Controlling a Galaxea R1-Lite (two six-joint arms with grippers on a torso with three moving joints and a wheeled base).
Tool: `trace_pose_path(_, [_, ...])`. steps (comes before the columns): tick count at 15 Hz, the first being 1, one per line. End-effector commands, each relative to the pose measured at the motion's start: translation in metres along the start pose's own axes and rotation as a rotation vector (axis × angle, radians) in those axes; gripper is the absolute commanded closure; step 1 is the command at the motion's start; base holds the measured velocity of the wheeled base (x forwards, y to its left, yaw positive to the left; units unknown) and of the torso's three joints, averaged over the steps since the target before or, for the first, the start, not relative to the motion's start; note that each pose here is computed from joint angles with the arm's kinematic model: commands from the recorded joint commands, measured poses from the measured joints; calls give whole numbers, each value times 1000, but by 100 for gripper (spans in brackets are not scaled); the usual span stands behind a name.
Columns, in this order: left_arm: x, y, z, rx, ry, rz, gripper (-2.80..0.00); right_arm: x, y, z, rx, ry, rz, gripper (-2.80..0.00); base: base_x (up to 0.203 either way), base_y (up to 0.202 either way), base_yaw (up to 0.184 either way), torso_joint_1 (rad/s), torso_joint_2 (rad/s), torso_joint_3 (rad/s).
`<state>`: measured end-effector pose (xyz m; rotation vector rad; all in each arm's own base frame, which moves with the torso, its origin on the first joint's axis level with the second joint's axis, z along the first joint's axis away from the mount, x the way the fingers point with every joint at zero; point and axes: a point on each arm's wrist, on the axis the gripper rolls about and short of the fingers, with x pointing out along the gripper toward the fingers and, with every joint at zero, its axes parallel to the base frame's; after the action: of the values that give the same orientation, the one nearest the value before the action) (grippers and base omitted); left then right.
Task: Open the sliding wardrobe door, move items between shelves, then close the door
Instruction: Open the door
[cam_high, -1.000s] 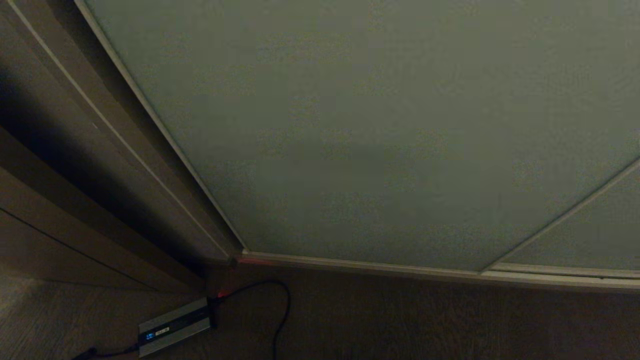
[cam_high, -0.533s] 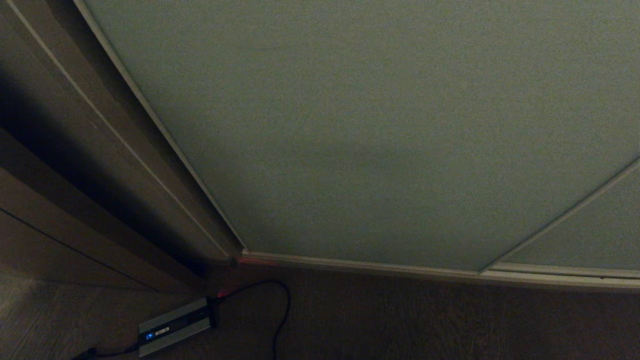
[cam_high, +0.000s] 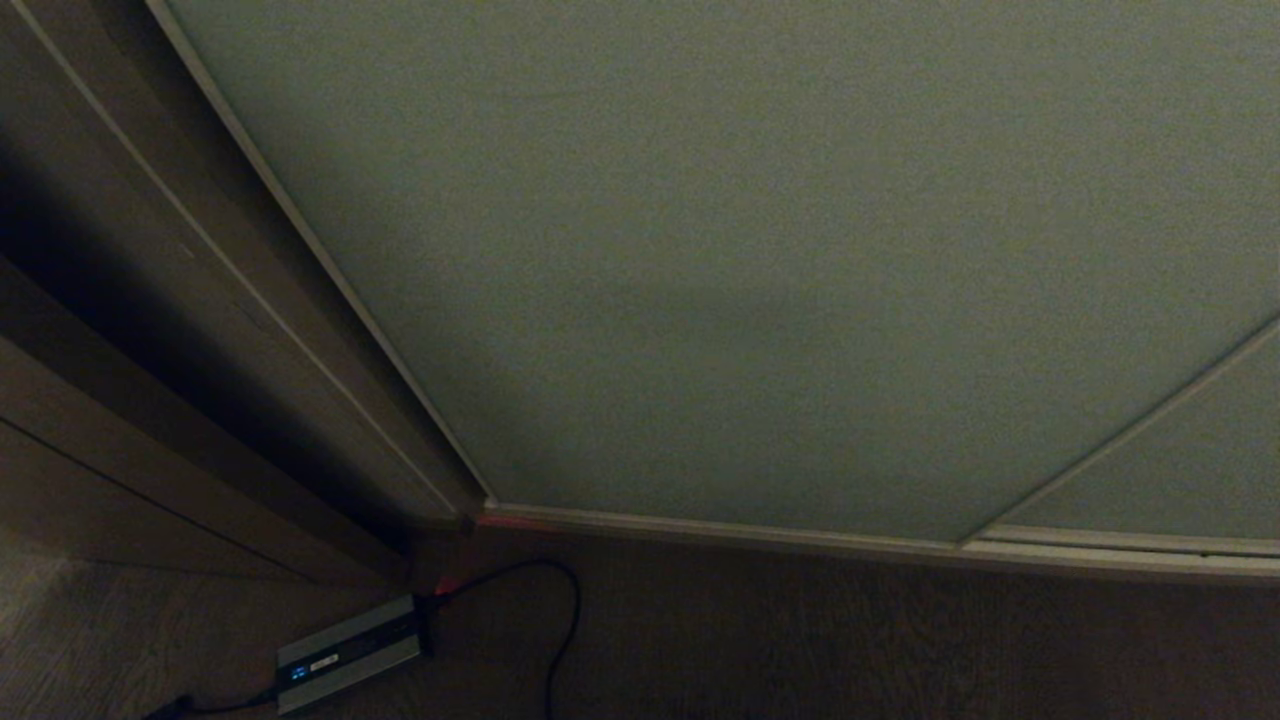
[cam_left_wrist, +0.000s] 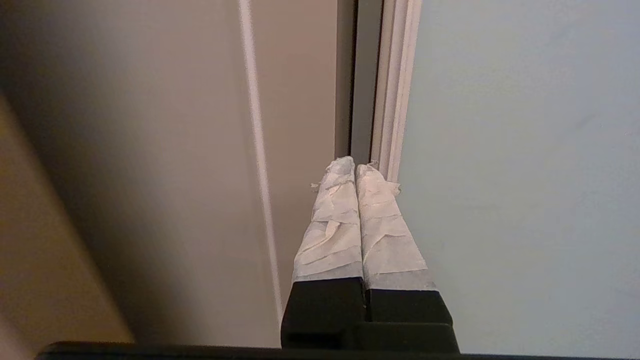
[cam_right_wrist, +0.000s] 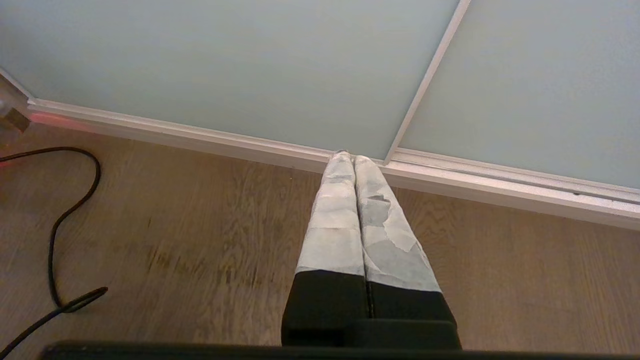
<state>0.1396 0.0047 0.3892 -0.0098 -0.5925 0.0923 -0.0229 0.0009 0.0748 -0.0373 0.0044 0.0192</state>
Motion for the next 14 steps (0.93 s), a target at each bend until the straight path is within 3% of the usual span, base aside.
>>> trace_pose_path(1, [21,-2,-13,0,35,0,0,0,0,-1,-1,6,1,0,0,0,0,0,0,0])
trace_pose_path(5, [42,-4,-17,-44,85,-3,0,0,0,-1,-1,5,1,0,0,0,0,0,0,0])
trace_pose_path(14, [75,-11,-31,-41,99,-25,0,0,0,-1,-1,4,1,0,0,0,0,0,0,0])
